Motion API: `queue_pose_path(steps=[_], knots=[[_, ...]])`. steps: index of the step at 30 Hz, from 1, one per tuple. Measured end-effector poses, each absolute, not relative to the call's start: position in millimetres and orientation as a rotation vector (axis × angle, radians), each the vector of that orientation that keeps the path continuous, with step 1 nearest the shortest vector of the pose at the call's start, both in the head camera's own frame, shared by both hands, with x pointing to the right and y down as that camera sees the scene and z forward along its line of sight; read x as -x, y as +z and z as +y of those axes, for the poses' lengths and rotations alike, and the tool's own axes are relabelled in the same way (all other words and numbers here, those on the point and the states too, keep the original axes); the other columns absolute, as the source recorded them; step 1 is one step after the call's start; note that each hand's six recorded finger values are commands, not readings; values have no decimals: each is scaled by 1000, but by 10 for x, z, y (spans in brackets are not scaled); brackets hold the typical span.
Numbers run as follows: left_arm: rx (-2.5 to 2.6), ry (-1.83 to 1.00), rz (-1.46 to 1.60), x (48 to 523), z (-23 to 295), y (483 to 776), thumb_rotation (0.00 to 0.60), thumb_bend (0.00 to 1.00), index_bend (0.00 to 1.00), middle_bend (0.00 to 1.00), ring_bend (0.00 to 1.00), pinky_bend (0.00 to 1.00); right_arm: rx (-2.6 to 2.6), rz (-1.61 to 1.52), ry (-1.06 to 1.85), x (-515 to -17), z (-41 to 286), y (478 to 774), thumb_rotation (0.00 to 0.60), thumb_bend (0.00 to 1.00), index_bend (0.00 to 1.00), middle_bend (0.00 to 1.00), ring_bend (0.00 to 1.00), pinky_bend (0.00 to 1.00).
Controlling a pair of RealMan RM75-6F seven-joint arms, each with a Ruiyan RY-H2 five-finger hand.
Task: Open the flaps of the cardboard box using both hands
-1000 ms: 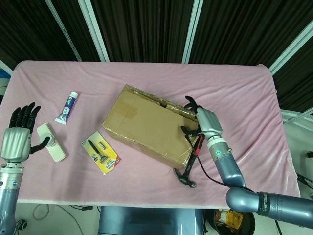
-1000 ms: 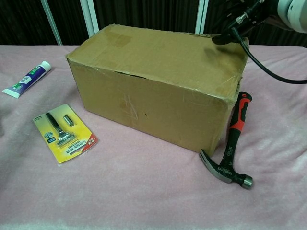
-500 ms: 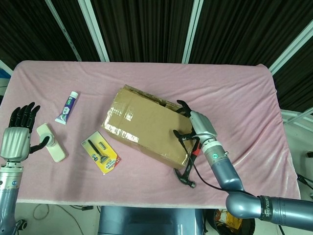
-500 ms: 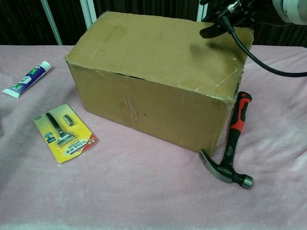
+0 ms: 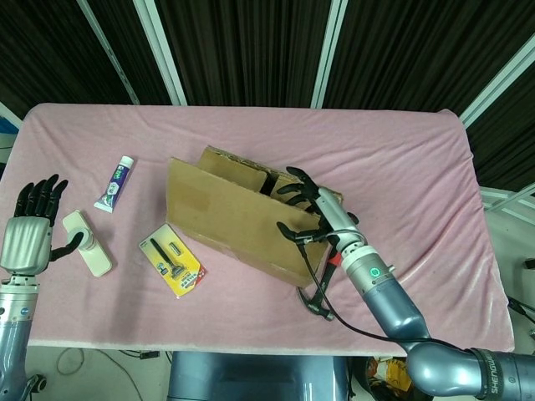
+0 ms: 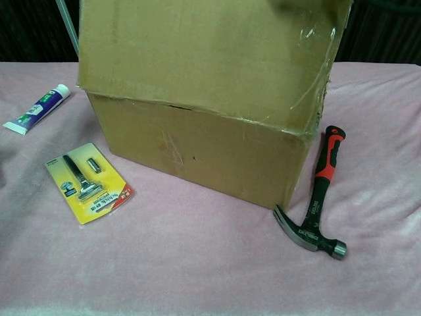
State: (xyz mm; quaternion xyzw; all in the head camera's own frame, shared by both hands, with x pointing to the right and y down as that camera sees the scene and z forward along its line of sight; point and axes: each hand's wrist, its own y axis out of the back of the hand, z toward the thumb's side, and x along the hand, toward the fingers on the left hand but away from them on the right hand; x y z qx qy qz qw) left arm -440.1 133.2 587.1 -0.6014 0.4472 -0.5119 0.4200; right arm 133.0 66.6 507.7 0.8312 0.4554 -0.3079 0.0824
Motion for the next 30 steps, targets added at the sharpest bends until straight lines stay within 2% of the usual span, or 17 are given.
queue_pose_path(steps=[7, 21, 30], knots=[[1507, -1272, 1118, 4389, 1338, 5867, 600, 206, 0, 0, 0, 0, -2461, 1266, -841, -1280, 764, 4873, 600, 399, 67, 246, 302, 503], [1507, -1267, 1118, 4399, 1339, 5880, 600, 206, 0, 0, 0, 0, -2419, 1012, -740, -1161, 950, 4689, 600, 399, 67, 223, 279, 465], [1502, -1246, 1120, 4371, 1330, 5848, 600, 214, 0, 0, 0, 0, -2337, 794, -702, -1142, 1210, 4576, 600, 399, 67, 222, 280, 450]])
